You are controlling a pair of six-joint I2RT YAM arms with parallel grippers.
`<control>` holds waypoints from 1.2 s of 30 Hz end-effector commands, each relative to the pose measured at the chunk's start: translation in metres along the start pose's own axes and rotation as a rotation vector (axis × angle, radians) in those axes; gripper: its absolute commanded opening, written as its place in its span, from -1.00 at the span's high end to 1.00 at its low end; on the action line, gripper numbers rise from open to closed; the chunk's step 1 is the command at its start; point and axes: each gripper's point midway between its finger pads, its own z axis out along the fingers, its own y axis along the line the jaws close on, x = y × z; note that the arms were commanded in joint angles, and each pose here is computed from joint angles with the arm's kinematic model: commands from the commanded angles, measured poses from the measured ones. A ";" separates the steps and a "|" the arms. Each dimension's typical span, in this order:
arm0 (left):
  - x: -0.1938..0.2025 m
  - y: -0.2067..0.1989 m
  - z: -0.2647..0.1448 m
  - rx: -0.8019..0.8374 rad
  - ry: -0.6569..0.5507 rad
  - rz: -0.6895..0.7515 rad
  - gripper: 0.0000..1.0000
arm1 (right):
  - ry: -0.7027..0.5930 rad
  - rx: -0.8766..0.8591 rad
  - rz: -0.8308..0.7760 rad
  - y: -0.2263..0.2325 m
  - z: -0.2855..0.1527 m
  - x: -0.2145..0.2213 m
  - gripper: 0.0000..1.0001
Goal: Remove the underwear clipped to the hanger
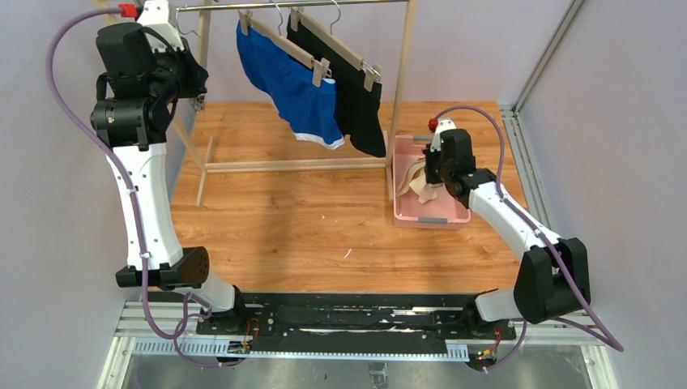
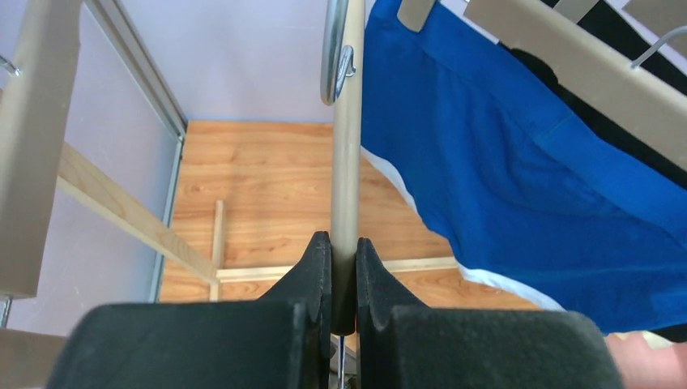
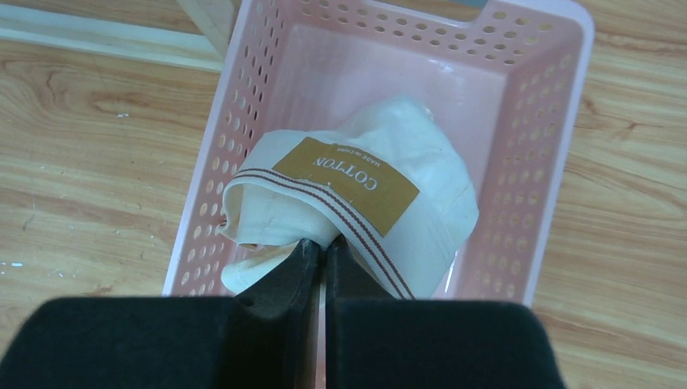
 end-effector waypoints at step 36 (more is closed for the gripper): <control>-0.027 0.024 0.040 0.037 -0.126 -0.073 0.09 | 0.050 -0.086 0.027 0.014 0.012 0.037 -0.15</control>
